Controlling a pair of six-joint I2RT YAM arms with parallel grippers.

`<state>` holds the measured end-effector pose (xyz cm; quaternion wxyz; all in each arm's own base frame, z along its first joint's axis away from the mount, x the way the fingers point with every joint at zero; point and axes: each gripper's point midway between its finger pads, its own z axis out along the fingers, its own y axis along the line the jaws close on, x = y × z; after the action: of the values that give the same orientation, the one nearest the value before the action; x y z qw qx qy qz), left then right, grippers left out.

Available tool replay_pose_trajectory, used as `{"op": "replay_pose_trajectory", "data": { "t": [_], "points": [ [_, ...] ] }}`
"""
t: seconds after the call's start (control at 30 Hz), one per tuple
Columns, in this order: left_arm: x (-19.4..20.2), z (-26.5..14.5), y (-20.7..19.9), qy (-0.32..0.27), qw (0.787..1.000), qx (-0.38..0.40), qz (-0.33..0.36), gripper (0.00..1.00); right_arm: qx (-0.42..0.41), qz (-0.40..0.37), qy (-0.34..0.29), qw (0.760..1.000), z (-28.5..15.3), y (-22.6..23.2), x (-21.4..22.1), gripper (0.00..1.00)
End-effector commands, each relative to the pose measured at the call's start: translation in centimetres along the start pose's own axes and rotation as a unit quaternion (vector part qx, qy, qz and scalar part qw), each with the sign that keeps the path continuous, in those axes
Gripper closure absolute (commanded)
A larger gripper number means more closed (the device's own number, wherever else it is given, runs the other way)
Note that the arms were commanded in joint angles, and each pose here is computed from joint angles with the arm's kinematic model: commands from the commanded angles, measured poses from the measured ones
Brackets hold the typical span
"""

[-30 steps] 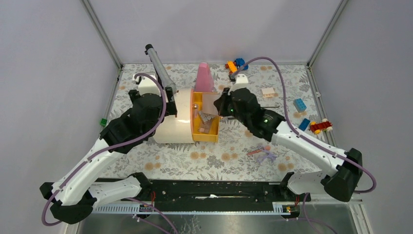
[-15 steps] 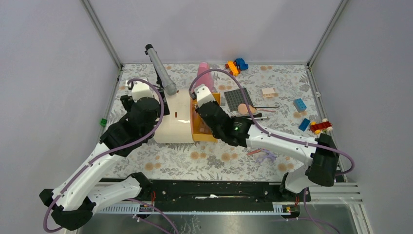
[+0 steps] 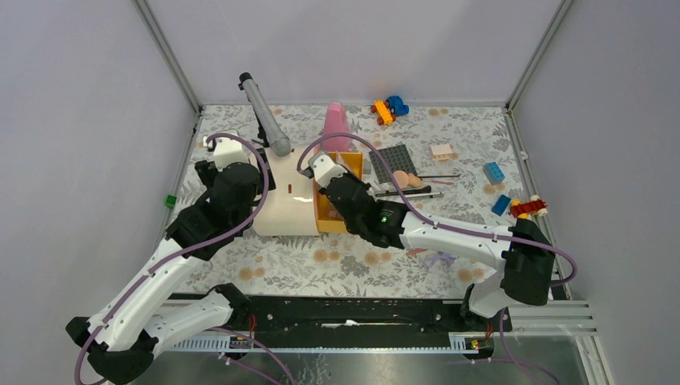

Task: Organize the makeup
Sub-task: Place the makeup tool in the drawer.

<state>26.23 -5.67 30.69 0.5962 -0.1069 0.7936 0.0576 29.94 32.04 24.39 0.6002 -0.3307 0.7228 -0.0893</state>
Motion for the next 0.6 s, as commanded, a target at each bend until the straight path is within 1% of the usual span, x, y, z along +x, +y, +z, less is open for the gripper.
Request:
{"op": "replay_pose_trajectory", "data": {
  "t": [0.0, 0.03, 0.17, 0.3, 0.57],
  "points": [
    [-1.3, -0.1, 0.1, -0.022, 0.999, 0.002, -0.023, 0.09, 0.014, -0.021, -0.010, 1.000, 0.1, -0.1, -0.3, 0.88],
    [-1.3, -0.1, 0.1, -0.022, 0.999, 0.004, -0.023, 0.09, 0.006, -0.019, -0.012, 1.000, 0.0, 0.1, -0.3, 0.83],
    [-1.2, 0.0, -0.1, -0.020, 0.999, 0.007, -0.025, 0.09, -0.037, -0.003, -0.024, 0.999, -0.5, 1.3, -0.6, 0.70],
    [-1.2, 0.0, -0.1, -0.019, 0.999, 0.008, -0.024, 0.09, -0.044, 0.001, -0.021, 0.999, -0.3, 1.7, -0.4, 0.56],
    [-1.2, -0.1, -0.1, -0.017, 0.999, 0.011, -0.025, 0.08, -0.074, 0.056, -0.043, 0.995, -1.6, 1.7, -1.7, 0.36]
  ]
}}
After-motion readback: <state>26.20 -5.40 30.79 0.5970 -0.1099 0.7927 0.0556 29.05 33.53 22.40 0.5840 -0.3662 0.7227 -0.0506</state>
